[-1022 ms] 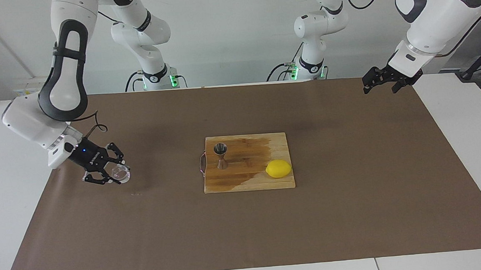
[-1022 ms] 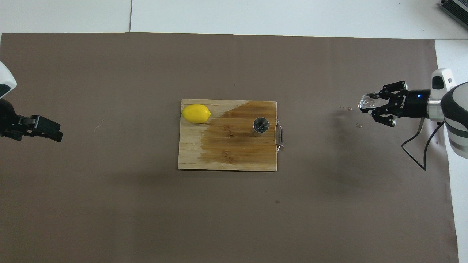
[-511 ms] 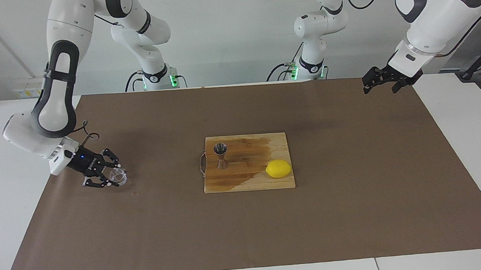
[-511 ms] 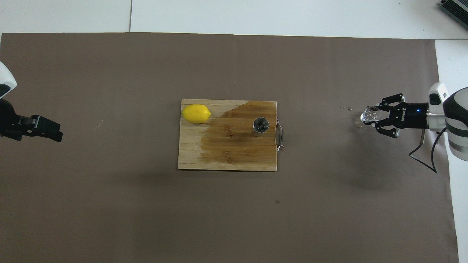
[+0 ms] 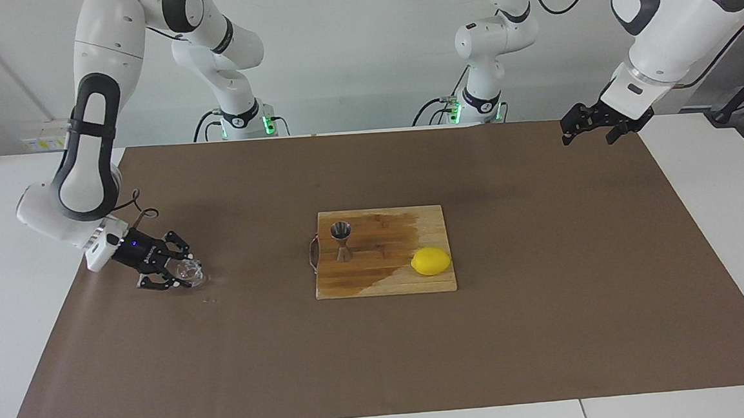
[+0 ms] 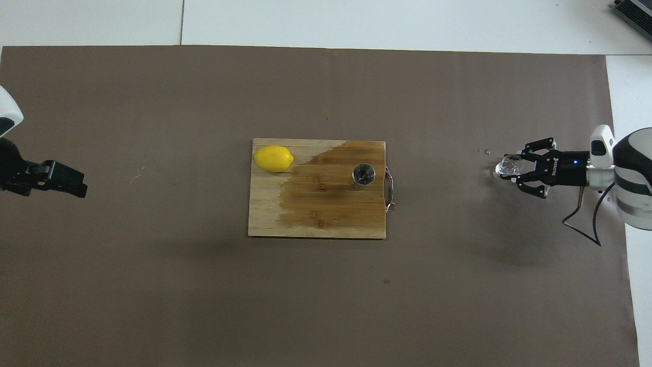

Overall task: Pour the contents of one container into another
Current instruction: 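Lower the glass onto the table with the right gripper, then open the right gripper and release the glass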

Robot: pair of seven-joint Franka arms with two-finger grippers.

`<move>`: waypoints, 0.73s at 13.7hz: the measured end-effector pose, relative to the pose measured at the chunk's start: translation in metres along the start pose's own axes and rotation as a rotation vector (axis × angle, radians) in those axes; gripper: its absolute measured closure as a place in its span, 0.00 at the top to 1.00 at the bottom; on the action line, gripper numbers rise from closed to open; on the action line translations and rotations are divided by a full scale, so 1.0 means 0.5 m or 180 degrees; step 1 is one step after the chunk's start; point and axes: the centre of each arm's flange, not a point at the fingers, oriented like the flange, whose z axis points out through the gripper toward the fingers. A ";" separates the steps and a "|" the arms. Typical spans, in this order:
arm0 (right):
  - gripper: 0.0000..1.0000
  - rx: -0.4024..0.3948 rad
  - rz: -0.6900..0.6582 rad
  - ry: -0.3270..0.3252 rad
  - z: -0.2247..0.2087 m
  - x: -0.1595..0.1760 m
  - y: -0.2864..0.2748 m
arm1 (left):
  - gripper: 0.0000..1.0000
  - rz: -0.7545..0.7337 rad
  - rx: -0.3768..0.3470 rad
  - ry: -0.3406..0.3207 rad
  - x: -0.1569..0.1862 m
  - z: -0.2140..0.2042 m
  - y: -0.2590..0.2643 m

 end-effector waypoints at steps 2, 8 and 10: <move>0.48 0.0013 -0.0055 0.0000 0.003 -0.004 -0.002 | 1.00 0.0000 0.0000 0.0000 0.000 0.000 0.000; 0.56 0.0040 -0.0115 -0.0002 0.013 -0.013 -0.005 | 1.00 0.0000 0.0000 0.0000 0.000 0.000 0.000; 0.78 0.0040 -0.0120 -0.0002 0.013 -0.013 -0.005 | 1.00 0.0000 0.0000 0.0000 0.000 0.000 0.000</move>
